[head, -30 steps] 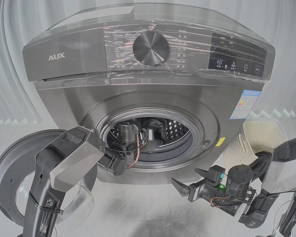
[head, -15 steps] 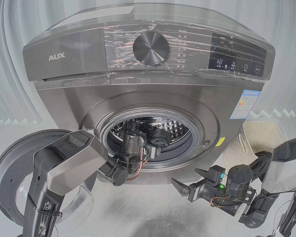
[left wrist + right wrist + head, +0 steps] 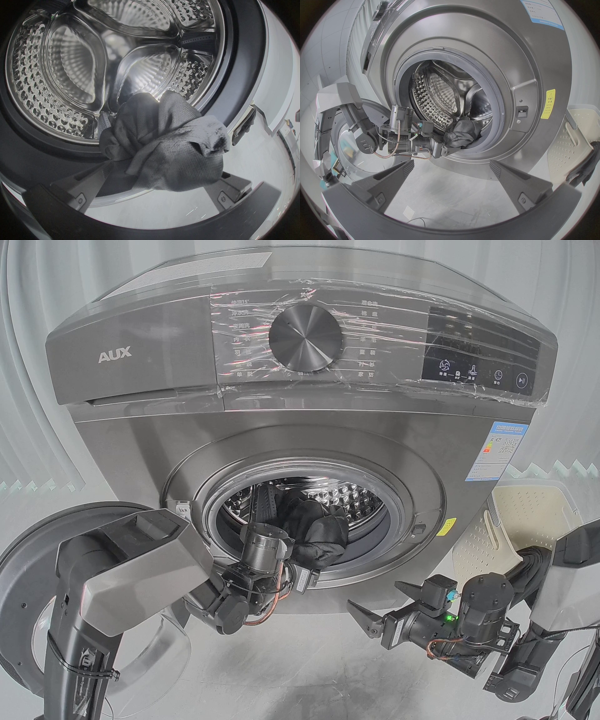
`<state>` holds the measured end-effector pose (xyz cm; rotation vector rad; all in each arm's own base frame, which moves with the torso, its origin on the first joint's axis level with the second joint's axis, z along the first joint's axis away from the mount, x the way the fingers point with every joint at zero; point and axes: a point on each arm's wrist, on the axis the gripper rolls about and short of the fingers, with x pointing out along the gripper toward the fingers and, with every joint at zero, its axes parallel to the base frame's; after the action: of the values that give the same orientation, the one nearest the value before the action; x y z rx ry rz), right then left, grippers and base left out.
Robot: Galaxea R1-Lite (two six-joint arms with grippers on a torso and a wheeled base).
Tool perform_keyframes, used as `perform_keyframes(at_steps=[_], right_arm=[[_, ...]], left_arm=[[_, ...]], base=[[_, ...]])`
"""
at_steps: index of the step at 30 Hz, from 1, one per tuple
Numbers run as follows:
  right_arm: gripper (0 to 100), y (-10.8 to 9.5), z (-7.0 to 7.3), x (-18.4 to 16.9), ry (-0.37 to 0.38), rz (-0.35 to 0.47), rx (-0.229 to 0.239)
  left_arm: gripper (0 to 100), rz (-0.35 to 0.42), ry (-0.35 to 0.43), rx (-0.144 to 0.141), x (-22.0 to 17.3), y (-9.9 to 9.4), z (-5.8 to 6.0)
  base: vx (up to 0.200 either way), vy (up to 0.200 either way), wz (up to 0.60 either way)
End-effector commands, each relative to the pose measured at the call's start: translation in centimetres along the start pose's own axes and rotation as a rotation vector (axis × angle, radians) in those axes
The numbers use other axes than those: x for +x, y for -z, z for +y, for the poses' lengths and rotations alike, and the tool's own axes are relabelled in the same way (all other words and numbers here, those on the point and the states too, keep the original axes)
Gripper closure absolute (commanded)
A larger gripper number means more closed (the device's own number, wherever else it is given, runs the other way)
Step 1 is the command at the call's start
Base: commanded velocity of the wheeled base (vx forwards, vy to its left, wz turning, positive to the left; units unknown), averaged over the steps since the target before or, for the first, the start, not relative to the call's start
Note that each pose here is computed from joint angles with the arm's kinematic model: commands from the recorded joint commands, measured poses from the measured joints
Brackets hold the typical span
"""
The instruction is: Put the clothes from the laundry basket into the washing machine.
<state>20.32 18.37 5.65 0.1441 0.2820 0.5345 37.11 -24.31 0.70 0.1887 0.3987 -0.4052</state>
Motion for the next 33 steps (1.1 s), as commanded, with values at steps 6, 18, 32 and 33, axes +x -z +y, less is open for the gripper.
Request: perform_keyframes(at_steps=[6,18,32,33], right_arm=[[0,0.0,0.0,0.0,0.001,-0.001,0.0],[0,-0.1,0.0,0.1,0.002,-0.005,0.001],[0,-0.1,-0.1,0.1,0.005,-0.004,0.002],[0,-0.1,-0.1,0.1,0.005,-0.004,0.002]], left_arm=[[0,-0.138,0.018,-0.044,0.5,-3.2,-0.1],[0,-0.159,0.009,-0.048,4.9,-1.5,-0.7],[100,-0.408,-0.148,-0.129,10.5,-6.0,2.4],[100,-0.404,-0.155,-0.13,10.5,-6.0,2.8]], base=[[0.0,0.0,0.0],[0.0,0.0,0.0],[0.0,0.0,0.0],[0.0,0.0,0.0]])
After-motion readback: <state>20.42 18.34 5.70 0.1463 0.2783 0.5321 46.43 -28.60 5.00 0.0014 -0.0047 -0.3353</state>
